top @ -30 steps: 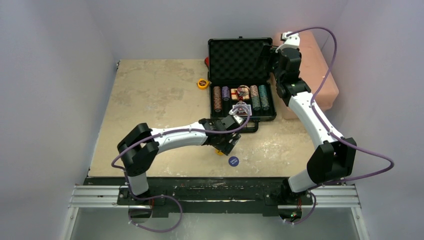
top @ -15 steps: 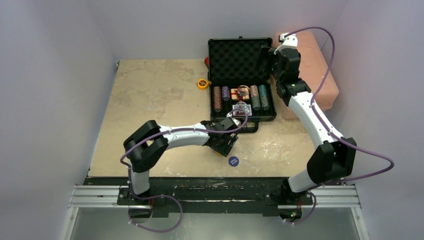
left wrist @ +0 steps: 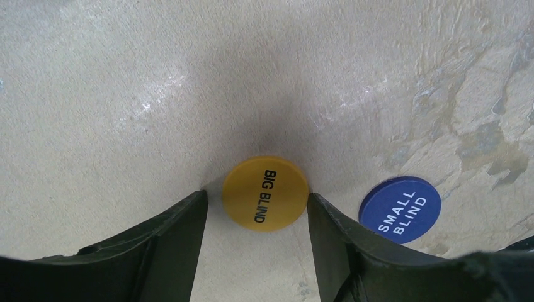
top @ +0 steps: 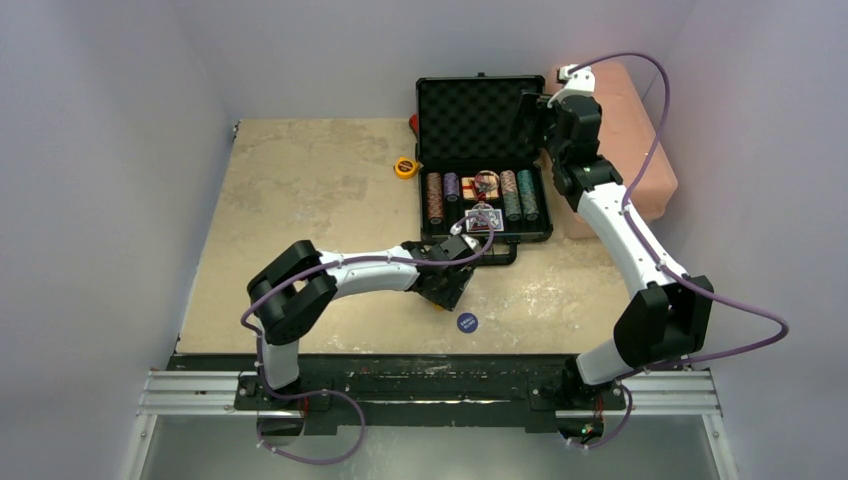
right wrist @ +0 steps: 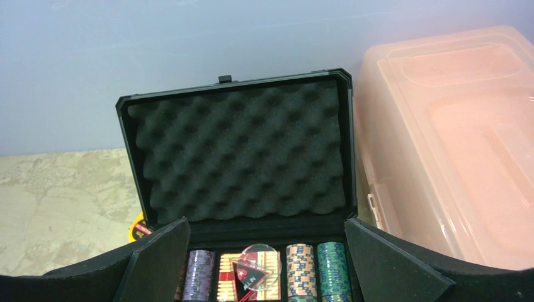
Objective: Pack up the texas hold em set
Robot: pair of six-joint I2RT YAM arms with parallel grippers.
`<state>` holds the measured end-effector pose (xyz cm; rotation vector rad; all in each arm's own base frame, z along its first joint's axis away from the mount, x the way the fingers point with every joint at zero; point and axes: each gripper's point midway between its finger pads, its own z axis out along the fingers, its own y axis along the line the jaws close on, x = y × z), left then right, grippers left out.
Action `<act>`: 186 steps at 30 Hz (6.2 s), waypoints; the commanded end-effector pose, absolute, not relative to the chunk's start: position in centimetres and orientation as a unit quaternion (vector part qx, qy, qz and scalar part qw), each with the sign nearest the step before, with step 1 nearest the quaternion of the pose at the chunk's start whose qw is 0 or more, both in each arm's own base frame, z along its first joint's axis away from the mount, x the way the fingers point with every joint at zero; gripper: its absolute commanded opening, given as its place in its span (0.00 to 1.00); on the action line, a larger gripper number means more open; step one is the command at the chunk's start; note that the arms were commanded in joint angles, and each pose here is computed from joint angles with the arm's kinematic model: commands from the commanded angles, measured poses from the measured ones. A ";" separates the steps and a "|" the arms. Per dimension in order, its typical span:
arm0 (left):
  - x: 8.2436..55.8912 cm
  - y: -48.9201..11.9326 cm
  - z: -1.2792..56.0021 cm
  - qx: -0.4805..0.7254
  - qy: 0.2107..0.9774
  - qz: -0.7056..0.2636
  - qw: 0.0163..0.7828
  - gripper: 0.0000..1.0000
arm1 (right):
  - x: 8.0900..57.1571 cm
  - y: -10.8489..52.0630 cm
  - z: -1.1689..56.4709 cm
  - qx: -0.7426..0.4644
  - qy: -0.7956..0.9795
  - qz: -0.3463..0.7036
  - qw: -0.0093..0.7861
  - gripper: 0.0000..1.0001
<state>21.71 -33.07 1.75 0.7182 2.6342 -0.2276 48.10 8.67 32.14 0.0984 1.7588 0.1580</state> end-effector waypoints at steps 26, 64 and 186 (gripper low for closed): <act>20.2 -32.1 0.5 0.225 0.955 -0.052 0.185 0.46 | 48.2 8.5 35.0 0.035 0.751 0.069 0.656 0.99; 21.6 -32.0 6.9 0.224 0.942 -0.053 0.243 0.44 | 48.3 8.8 34.8 0.031 0.756 0.074 0.650 0.99; 46.2 -38.0 12.5 0.144 0.901 -0.206 0.354 0.68 | 48.9 7.6 33.8 0.048 0.763 0.047 0.643 0.99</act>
